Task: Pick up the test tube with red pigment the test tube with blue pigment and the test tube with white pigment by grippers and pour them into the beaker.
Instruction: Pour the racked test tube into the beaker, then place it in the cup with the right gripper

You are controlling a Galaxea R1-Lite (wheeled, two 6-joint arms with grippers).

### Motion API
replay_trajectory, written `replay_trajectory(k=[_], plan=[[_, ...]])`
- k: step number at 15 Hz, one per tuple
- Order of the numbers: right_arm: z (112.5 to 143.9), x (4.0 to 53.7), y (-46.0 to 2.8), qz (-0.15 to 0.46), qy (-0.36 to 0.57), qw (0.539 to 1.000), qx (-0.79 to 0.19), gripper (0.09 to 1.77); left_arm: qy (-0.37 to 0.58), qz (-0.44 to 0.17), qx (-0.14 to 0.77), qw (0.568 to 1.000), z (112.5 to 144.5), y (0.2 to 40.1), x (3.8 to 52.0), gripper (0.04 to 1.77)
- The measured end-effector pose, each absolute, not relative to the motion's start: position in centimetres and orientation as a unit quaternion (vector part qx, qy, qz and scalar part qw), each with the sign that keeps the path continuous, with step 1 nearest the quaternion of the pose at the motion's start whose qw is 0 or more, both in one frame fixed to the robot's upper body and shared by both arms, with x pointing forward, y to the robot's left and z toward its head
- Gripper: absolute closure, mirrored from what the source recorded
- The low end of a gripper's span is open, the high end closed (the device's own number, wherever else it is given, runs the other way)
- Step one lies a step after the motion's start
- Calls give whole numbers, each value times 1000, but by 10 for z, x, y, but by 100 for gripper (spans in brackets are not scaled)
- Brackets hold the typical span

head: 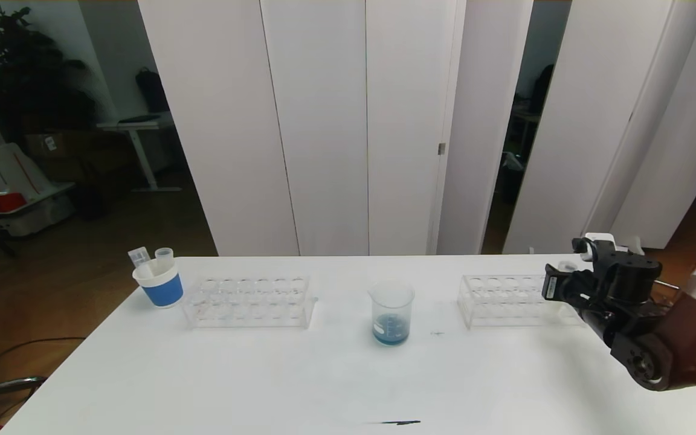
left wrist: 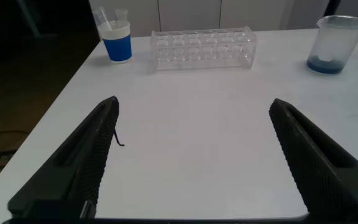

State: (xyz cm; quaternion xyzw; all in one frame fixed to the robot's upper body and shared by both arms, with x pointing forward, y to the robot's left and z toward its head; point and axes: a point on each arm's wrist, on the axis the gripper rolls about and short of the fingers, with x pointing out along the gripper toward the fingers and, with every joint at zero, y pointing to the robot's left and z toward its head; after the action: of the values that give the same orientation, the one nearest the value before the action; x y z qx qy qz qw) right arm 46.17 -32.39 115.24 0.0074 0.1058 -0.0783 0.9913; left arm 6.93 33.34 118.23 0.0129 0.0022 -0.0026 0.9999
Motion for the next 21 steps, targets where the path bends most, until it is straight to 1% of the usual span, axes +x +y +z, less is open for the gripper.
replay_trajectory(k=[4, 6, 11, 13, 15, 17, 19, 21], plan=[[1182, 464, -322, -75, 86, 993, 10, 127, 2, -3, 13, 1000, 1182, 333, 69, 8], [1204, 469, -323, -75, 84, 994, 10, 127, 2, -3, 13, 1000, 1182, 333, 69, 8], [1271, 490, -318, -69, 86, 994, 12, 127, 2, -3, 13, 1000, 1182, 333, 69, 8], [1300, 497, -313, -51, 88, 995, 14, 127, 2, -3, 13, 1000, 1182, 333, 69, 8], [1319, 500, -304, 21, 106, 994, 17, 127, 2, -3, 13, 1000, 1182, 333, 69, 8], [1333, 504, -293, 78, 95, 992, 20, 127, 2, -2, 13, 1000, 1182, 333, 69, 8], [1337, 507, -282, 148, 86, 985, 24, 127, 2, -3, 13, 1000, 1182, 333, 69, 8], [1337, 505, -275, 240, 86, 966, 29, 127, 2, -3, 13, 1000, 1182, 333, 69, 8]])
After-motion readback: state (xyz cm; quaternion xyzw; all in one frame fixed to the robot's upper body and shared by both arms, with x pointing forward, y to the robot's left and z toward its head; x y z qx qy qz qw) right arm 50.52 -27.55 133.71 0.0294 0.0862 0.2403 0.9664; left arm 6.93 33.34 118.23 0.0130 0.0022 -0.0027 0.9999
